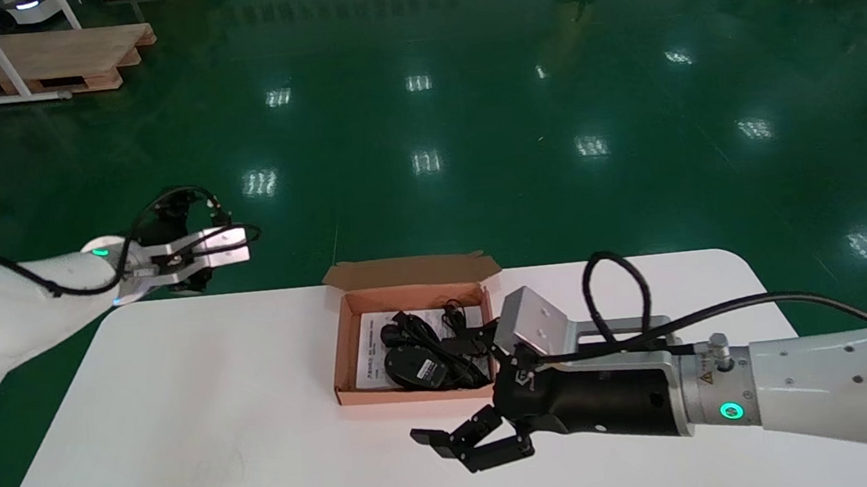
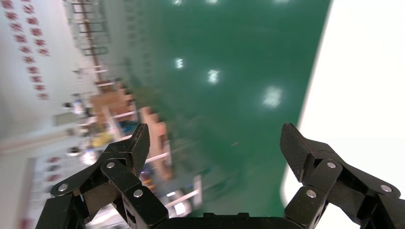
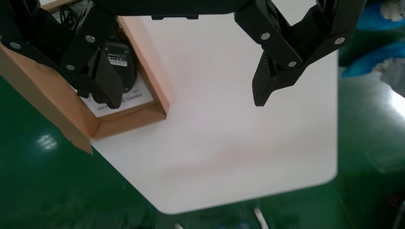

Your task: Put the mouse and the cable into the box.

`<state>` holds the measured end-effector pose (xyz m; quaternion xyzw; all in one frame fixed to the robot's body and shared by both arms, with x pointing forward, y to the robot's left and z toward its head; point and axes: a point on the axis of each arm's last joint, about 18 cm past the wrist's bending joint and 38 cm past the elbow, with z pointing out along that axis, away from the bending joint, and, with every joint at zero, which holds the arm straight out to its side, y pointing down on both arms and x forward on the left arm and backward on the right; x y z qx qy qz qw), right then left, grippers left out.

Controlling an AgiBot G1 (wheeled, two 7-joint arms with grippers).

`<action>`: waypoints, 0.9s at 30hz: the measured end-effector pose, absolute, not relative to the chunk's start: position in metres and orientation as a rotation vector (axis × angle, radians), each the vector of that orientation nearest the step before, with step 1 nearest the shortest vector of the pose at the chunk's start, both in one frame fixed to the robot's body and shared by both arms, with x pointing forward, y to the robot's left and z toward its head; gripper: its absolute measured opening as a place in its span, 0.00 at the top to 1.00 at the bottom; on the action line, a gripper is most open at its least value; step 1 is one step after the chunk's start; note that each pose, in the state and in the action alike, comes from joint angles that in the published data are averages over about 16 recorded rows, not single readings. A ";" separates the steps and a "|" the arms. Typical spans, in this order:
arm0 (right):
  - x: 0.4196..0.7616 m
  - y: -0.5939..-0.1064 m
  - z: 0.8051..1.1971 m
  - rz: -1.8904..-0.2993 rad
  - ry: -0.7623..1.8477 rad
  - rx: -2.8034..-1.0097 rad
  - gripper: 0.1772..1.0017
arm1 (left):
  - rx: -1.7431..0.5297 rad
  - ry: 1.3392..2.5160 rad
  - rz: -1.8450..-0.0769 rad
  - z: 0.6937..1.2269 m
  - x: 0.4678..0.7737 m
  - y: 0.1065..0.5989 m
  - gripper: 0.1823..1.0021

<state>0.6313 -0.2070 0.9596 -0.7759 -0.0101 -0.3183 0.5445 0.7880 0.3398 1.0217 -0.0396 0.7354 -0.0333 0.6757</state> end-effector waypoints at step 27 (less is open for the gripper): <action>0.490 -0.296 0.989 -0.561 -0.202 -1.605 0.00 | -0.206 1.790 -1.133 0.966 0.704 0.302 0.00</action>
